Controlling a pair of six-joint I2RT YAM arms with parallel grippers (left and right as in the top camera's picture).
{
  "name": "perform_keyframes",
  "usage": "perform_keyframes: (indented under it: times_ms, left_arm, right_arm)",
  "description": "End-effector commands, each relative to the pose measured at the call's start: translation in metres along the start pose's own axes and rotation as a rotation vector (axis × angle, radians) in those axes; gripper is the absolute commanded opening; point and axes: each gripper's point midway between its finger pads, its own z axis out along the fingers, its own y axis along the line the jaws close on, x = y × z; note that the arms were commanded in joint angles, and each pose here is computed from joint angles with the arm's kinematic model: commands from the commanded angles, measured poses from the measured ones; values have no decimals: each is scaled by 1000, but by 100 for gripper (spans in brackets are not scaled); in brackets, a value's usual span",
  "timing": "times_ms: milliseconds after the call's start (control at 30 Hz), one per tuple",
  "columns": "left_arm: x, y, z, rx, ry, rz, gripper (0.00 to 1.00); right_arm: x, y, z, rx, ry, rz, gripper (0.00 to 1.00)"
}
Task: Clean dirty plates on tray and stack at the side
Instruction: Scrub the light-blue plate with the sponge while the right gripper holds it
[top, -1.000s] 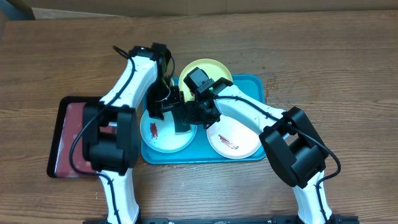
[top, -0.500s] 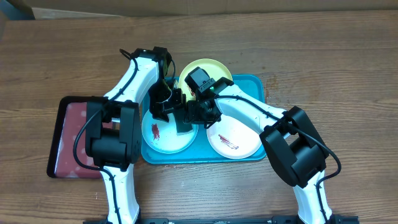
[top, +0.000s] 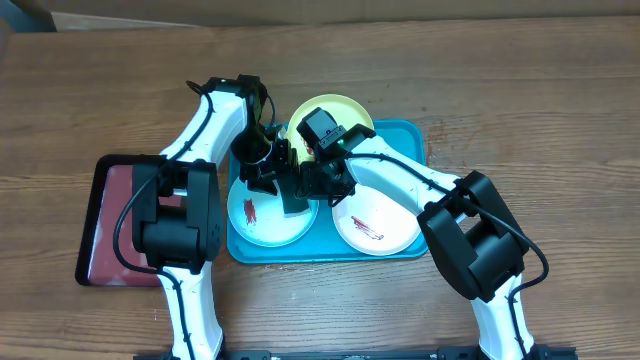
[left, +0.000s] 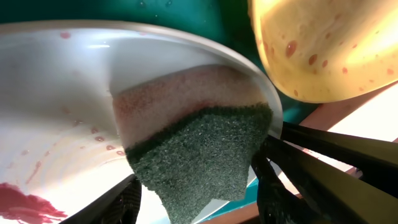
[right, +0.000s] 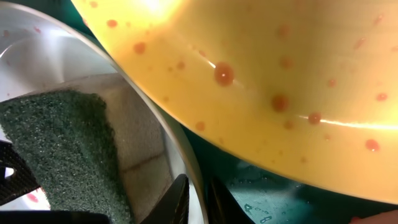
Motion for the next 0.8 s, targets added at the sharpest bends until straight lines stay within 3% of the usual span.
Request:
perform_keyframes:
  times_ms: [0, 100, 200, 367, 467, 600, 633, 767]
  left_arm:
    - [0, 4, 9, -40, 17, 14, 61]
    - [0, 5, 11, -71, 10, 13, 62]
    - [-2, 2, 18, -73, 0, 16, 69]
    - [3, 8, 37, -75, 11, 2, 68]
    - [6, 12, 43, -76, 25, -4, 53]
    - [3, 17, 40, -113, 8, -11, 9]
    - [2, 19, 38, -125, 2, -21, 4]
    - [-1, 34, 22, -223, -18, -75, 4]
  right_arm:
    - [4, 5, 3, -18, 12, -4, 13]
    - [4, 5, 3, -18, 12, -4, 14]
    - [4, 5, 3, -18, 12, -4, 14]
    - [4, 5, 3, -18, 13, -4, 14]
    - [4, 5, 3, -18, 12, -4, 14]
    - [3, 5, 2, -18, 11, -4, 14]
    - [4, 5, 2, -18, 11, -4, 14]
    - [4, 5, 2, -18, 11, -4, 14]
